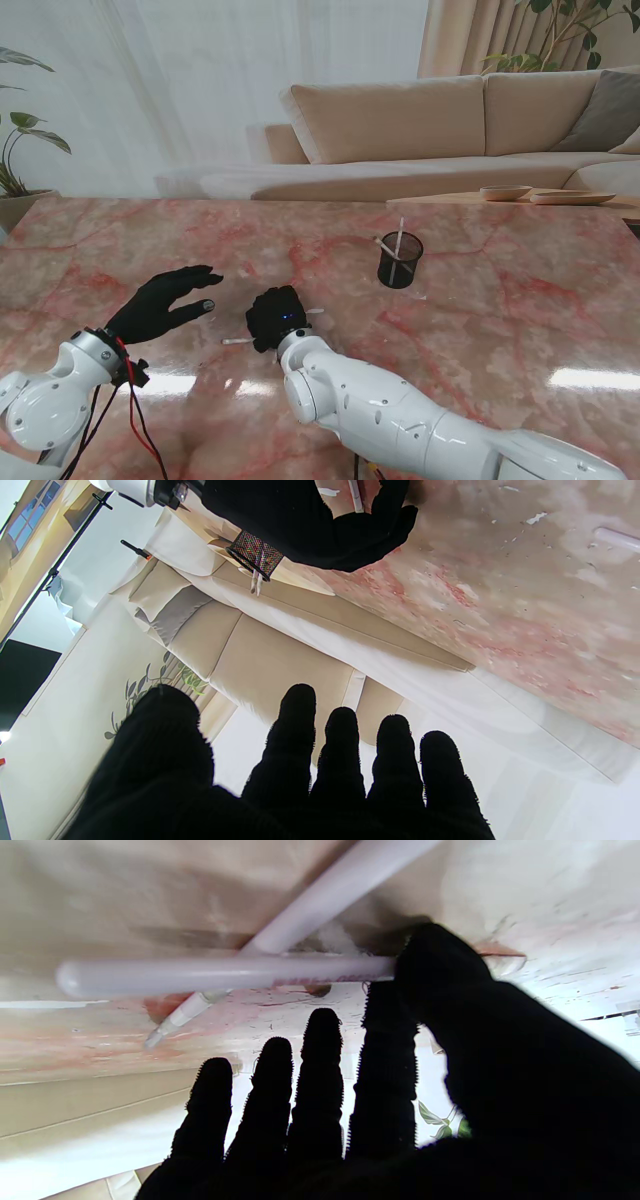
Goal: Insert makeup brushes into the holder
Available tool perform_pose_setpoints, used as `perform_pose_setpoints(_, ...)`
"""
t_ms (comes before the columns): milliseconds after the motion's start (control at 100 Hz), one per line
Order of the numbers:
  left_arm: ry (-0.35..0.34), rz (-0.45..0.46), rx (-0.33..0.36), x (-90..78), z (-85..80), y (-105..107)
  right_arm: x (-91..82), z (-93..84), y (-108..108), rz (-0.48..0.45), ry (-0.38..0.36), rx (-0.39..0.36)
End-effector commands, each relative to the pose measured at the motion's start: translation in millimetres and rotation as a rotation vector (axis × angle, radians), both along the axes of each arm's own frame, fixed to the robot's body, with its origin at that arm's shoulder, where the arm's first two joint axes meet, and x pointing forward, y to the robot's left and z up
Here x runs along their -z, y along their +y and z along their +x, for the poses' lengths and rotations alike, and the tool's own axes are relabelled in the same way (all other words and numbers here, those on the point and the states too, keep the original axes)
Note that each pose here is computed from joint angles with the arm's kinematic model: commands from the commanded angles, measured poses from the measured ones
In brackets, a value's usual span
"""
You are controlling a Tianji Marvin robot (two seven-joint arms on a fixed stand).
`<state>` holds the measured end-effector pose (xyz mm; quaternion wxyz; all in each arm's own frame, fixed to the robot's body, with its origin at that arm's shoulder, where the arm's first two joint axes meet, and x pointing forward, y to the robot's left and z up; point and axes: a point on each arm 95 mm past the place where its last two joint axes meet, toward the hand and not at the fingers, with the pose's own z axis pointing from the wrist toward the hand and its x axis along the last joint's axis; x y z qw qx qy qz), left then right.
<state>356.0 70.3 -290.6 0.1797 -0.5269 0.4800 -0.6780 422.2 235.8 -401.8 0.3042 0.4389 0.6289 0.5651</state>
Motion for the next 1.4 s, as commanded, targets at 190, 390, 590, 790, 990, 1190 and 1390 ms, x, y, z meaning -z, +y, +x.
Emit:
perform_pose_setpoints(190,-0.001,-0.003,-0.005,0.5,-0.6,0.0,-3.0,-4.0,-7.7,0.038,0.009,0.041)
perform_pose_setpoints(390,-0.012,-0.004,-0.005,-1.2,-0.7,1.0,-20.4,-1.9,-11.3,0.086,-0.036,0.072)
perform_pose_setpoints(590,-0.030,-0.002,-0.011,-4.9,-2.9,4.0,-42.4,5.4,-21.3,0.117,-0.099,0.123)
perform_pose_setpoints(790,-0.038,-0.001,-0.011,-6.2,-5.0,5.7,-67.3,18.8,-42.4,0.119,-0.165,0.197)
perform_pose_setpoints(990,-0.035,-0.002,-0.010,-6.2,-4.8,3.8,-96.3,24.6,-64.0,0.226,-0.201,0.273)
perform_pose_setpoints(1190,-0.023,0.002,0.001,-4.1,-3.6,-1.1,-125.9,29.4,-90.3,0.366,-0.238,0.328)
perform_pose_setpoints(1390,-0.019,0.001,0.004,-3.4,-2.3,-4.5,-149.4,33.9,-125.5,0.557,-0.242,0.401)
